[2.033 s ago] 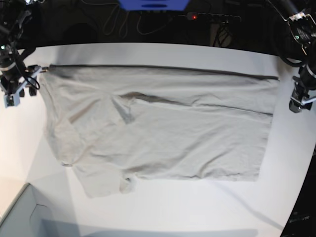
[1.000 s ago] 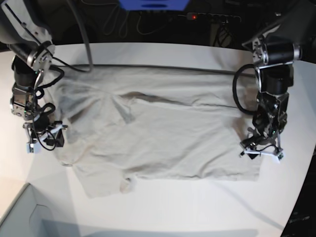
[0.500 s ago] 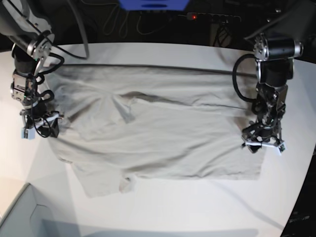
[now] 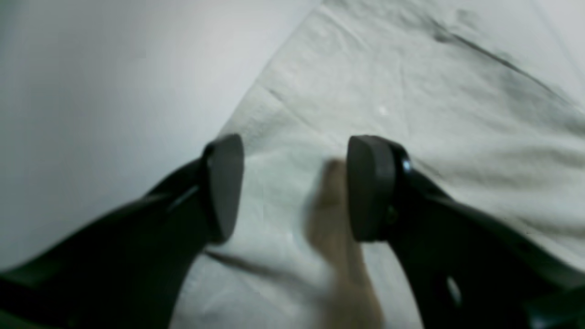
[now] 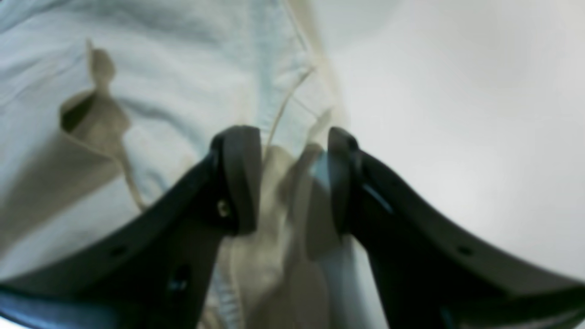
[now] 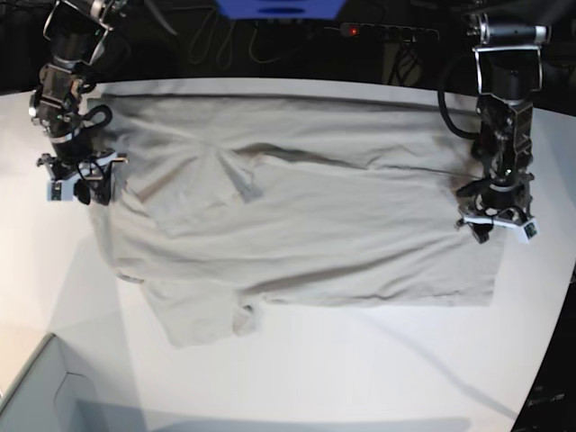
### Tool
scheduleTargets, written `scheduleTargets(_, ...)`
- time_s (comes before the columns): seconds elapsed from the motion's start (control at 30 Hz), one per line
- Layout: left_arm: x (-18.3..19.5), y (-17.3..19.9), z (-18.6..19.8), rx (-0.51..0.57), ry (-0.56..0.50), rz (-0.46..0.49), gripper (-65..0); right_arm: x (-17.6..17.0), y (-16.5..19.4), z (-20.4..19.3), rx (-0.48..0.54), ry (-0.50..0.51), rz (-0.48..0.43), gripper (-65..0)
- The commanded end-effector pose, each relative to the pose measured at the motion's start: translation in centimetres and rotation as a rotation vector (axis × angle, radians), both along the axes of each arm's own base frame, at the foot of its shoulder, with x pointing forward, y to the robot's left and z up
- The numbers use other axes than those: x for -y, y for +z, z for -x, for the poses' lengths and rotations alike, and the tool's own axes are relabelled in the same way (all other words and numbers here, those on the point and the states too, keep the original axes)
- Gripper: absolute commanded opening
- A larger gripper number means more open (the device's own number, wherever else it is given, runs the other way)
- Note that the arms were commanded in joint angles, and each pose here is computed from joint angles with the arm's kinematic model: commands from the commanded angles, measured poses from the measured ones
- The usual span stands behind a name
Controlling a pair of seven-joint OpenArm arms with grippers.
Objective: Layout the t-shirt on the table in an organized manner, then fold the t-shirt properly
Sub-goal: 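Lower both grippers to the t-shirt's middle and grasp the fabric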
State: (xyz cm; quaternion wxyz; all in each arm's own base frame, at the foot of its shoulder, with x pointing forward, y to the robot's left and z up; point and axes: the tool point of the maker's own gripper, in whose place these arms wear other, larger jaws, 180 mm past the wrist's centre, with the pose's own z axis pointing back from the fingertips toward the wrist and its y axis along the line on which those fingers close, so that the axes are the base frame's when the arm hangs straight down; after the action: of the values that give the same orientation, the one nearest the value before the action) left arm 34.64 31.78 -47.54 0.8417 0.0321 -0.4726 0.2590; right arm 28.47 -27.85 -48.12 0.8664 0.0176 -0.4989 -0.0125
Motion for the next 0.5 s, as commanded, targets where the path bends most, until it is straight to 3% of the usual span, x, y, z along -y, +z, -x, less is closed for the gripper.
scheduleTargets(0.0, 0.2, -1.6, 1.5, -0.087, 0.005, 0.034, -28.8, -0.2, -1.6, 1.8, -0.097, 0.019, 0.031, -40.6)
scheduleTargets(0.27, 0.5, -1.8, 3.5, -0.093, -0.013, 0.02, -28.8, -1.4, -1.2, 5.9, -0.098, 0.013, 0.042, -40.7)
scheduleTargets(0.47, 0.6, -0.4, 3.1, -0.054, -0.028, 0.002, -28.8, 0.7, 0.5, 5.3, -0.026, -0.05, 0.008, -40.5)
